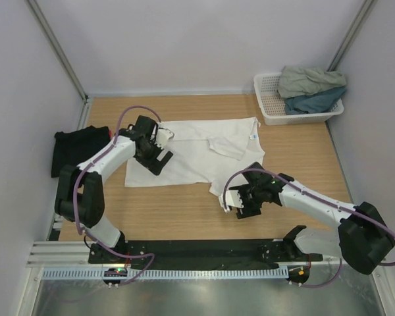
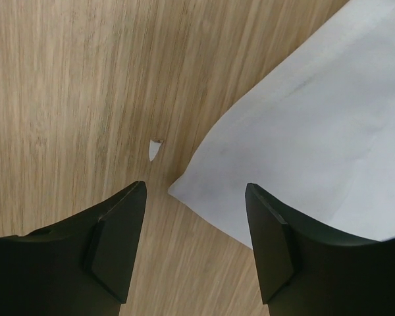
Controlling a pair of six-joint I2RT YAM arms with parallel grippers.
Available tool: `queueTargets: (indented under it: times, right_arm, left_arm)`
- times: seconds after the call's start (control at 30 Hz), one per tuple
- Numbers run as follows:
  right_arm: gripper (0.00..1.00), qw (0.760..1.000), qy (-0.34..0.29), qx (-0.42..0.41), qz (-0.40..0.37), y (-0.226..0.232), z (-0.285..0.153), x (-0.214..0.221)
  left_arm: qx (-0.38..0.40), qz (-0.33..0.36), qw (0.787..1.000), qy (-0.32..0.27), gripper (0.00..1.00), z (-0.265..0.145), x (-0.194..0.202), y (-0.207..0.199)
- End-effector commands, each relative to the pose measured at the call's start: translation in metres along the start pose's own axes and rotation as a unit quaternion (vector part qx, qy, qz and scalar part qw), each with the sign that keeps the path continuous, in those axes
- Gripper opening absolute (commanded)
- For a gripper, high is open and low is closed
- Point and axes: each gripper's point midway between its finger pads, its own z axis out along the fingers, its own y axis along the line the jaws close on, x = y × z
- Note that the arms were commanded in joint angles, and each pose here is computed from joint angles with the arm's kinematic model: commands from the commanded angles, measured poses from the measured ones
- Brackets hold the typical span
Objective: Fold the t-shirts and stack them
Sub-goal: Fold the tshirt
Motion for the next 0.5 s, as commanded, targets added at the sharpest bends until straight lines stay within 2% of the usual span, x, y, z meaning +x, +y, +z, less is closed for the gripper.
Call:
queueTargets:
  times: [0.0, 0.2, 0.27, 0.47]
  right_arm:
    - [0.67, 1.000, 0.009, 0.001, -0.012, -0.010, 0.002, -0.002]
    - [0.62, 1.000, 0.027, -0.009, -0.007, -0.010, 0.010, 0.006]
    - [0.56, 1.000, 0.029, -0.011, -0.002, -0.010, 0.012, 0.008]
    - [0.29, 0.999, 0.040, -0.013, 0.016, -0.013, 0.017, 0.011]
  left_arm:
    - [-0.037, -0.001, 0.999, -0.009, 0.99, 0.002, -0.001, 0.012]
    - [-0.037, -0.006, 0.999, -0.007, 1.00, 0.004, -0.001, 0.012]
    - [-0.039, -0.007, 0.999, -0.007, 0.99, 0.005, -0.001, 0.012]
    - [-0.042, -0.008, 0.999, 0.005, 1.00, 0.008, 0.009, 0.012]
